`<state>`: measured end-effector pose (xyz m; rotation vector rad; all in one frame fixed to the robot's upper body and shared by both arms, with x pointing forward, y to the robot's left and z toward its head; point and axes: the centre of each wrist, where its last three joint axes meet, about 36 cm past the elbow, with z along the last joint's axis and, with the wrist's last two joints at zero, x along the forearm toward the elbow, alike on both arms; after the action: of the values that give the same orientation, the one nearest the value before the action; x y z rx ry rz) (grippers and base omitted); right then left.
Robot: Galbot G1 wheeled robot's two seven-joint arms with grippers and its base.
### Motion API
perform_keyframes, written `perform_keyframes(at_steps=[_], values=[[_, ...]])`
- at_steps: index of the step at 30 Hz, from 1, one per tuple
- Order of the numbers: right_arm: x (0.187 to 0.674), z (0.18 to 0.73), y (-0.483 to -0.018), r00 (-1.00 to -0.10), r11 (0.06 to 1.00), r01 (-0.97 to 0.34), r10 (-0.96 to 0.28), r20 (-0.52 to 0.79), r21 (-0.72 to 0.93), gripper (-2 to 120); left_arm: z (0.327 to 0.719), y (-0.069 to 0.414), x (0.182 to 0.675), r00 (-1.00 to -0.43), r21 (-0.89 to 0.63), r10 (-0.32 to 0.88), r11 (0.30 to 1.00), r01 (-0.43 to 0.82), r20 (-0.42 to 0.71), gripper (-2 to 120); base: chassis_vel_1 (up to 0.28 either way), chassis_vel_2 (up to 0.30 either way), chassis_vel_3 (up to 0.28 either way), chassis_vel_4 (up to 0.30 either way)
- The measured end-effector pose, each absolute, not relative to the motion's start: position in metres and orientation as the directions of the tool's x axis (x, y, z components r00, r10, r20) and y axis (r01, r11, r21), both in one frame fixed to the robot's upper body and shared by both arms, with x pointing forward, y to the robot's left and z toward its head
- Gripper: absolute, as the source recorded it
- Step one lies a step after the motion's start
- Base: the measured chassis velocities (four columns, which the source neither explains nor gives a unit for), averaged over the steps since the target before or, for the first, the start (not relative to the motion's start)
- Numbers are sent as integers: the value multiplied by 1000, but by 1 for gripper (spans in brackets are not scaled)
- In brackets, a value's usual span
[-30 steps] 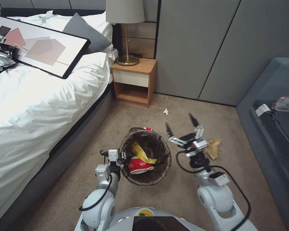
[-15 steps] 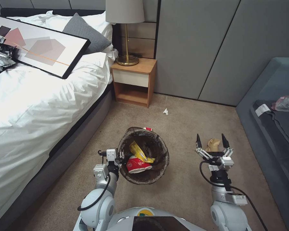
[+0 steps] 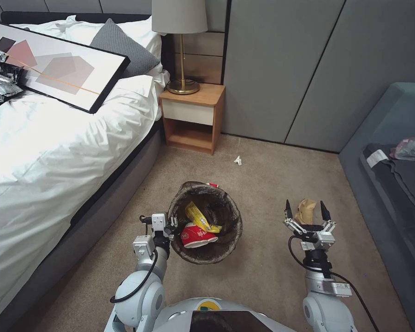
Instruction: Pick up the trash bin, then pick up the garbage from the floor and place it into the trash bin.
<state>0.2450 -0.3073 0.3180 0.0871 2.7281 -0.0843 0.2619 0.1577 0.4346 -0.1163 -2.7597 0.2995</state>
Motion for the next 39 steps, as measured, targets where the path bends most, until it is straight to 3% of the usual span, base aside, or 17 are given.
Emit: perform_keyframes(at_steps=[14, 26, 39], values=[[255, 318, -319, -907, 995, 88, 63, -415, -41, 100, 435, 157, 262, -931, -222, 118, 974, 41, 346, 3, -45, 31, 42, -33], [268, 316, -330, -888, 992, 112, 72, -455, -61, 100, 436, 158, 262, -932, -220, 116, 975, 40, 344, 3, -192, 194, 207, -186], [298, 310, -373, -899, 959, 254, 186, -396, -128, 100, 436, 157, 259, -931, -219, 118, 975, 42, 346, 3, -3, 18, 12, -12]])
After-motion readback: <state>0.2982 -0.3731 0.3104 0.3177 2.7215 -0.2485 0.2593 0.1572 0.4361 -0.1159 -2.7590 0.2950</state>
